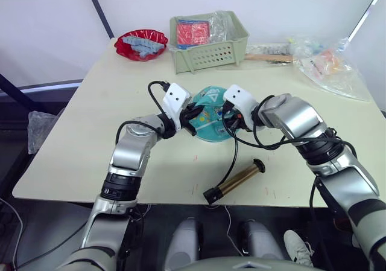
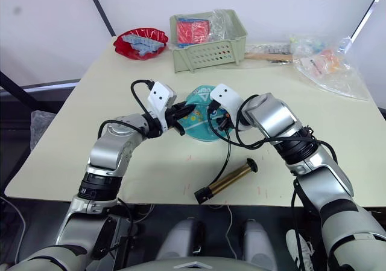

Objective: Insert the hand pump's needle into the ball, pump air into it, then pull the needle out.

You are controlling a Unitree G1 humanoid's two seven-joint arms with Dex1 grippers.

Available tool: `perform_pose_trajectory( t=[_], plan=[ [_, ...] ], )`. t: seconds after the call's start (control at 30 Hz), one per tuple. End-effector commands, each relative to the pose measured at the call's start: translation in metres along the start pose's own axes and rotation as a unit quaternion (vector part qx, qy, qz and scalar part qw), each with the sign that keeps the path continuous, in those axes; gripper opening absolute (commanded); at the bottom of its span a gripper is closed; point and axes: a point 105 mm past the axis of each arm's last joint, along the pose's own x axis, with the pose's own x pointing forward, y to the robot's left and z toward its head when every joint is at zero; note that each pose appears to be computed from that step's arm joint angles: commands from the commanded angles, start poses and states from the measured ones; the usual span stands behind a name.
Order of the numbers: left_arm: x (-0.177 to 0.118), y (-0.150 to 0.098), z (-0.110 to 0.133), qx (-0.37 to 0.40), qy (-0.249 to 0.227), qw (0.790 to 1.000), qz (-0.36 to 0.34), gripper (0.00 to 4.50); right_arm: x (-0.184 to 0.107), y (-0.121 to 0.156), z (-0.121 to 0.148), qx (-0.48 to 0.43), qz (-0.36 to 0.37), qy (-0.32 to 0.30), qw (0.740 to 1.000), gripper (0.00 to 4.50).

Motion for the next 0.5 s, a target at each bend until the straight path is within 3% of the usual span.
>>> perform_pose_trajectory(
  t=[0.03, 0.5],
  plan=[
    [0.011, -0.029, -0.012, -0.026, 0.015, 0.998, -0.056, 0.01, 0.009, 0.012, 0.008, -0.019, 0.012, 0.003, 1.000, 0.38],
    [0.013, -0.048, -0.017, -0.040, 0.018, 0.995, -0.095, 0.01, 0.023, 0.033, 0.025, -0.042, 0.045, -0.003, 0.998, 0.38]
  ],
)
